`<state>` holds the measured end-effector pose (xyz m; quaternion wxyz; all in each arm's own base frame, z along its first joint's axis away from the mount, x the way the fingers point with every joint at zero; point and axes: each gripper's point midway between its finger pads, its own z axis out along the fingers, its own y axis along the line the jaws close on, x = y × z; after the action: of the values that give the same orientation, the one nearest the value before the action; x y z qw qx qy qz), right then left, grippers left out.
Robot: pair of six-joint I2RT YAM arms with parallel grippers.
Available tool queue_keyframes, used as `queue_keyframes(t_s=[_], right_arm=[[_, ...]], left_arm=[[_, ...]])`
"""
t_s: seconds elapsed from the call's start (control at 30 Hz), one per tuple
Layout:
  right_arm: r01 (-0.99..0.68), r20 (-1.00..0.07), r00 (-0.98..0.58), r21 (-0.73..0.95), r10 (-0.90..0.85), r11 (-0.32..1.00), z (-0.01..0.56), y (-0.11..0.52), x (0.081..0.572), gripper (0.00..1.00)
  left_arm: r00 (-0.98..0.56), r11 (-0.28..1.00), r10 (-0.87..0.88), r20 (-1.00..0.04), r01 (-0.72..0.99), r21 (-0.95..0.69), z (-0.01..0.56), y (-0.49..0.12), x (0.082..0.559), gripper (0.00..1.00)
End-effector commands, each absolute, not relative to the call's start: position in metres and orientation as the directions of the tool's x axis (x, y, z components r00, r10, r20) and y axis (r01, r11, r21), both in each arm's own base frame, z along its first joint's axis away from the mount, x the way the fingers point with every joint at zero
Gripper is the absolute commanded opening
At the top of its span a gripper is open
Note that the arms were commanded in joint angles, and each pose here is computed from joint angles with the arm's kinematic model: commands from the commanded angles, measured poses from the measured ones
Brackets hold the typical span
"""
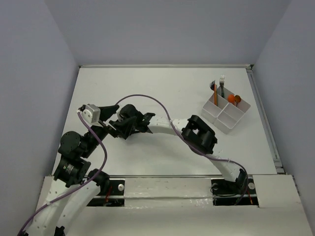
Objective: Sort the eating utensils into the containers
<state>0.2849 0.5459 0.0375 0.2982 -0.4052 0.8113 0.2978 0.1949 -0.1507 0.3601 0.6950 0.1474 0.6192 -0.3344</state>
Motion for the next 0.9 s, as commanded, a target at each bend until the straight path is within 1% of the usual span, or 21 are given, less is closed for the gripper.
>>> queue_keyframes(t_s=[0.0, 0.03, 0.07, 0.1, 0.33, 0.6, 0.83, 0.87], right_arm=[[-0.85, -0.701, -0.49, 0.252, -0.519, 0.462, 0.044, 0.536, 0.249, 0.53], [-0.848, -0.699, -0.493, 0.253, -0.519, 0.465, 0.044, 0.531, 0.247, 0.53], [-0.841, -0.674, -0.508, 0.253, -0.537, 0.478, 0.033, 0.518, 0.24, 0.53], [-0.834, -0.69, -0.509, 0.249, -0.514, 0.492, 0.046, 0.514, 0.241, 0.53], [-0.779, -0.663, -0.553, 0.195, -0.505, 0.597, 0.04, 0.464, 0.235, 0.54], [-0.76, -0.684, -0.556, 0.188, -0.473, 0.622, 0.044, 0.463, 0.239, 0.54], [-0.766, -0.736, -0.531, 0.205, -0.42, 0.609, 0.097, 0.473, 0.245, 0.53], [-0.752, -0.743, -0.529, 0.186, -0.411, 0.632, 0.101, 0.47, 0.25, 0.53]], left_arm=[[0.043, 0.722, -0.303, -0.952, 0.662, -0.2, 0.369, -0.152, 0.195, 0.99], [0.043, 0.722, -0.303, -0.952, 0.662, -0.2, 0.369, -0.152, 0.195, 0.99], [0.042, 0.721, -0.303, -0.952, 0.663, -0.2, 0.369, -0.152, 0.194, 0.99], [0.045, 0.72, -0.304, -0.952, 0.665, -0.199, 0.37, -0.152, 0.194, 0.99], [0.043, 0.725, -0.303, -0.952, 0.659, -0.201, 0.369, -0.151, 0.196, 0.99], [0.036, 0.725, -0.301, -0.953, 0.658, -0.204, 0.367, -0.152, 0.197, 0.99], [0.034, 0.723, -0.3, -0.953, 0.66, -0.204, 0.367, -0.152, 0.197, 0.99], [0.034, 0.723, -0.3, -0.953, 0.66, -0.204, 0.367, -0.152, 0.197, 0.99]])
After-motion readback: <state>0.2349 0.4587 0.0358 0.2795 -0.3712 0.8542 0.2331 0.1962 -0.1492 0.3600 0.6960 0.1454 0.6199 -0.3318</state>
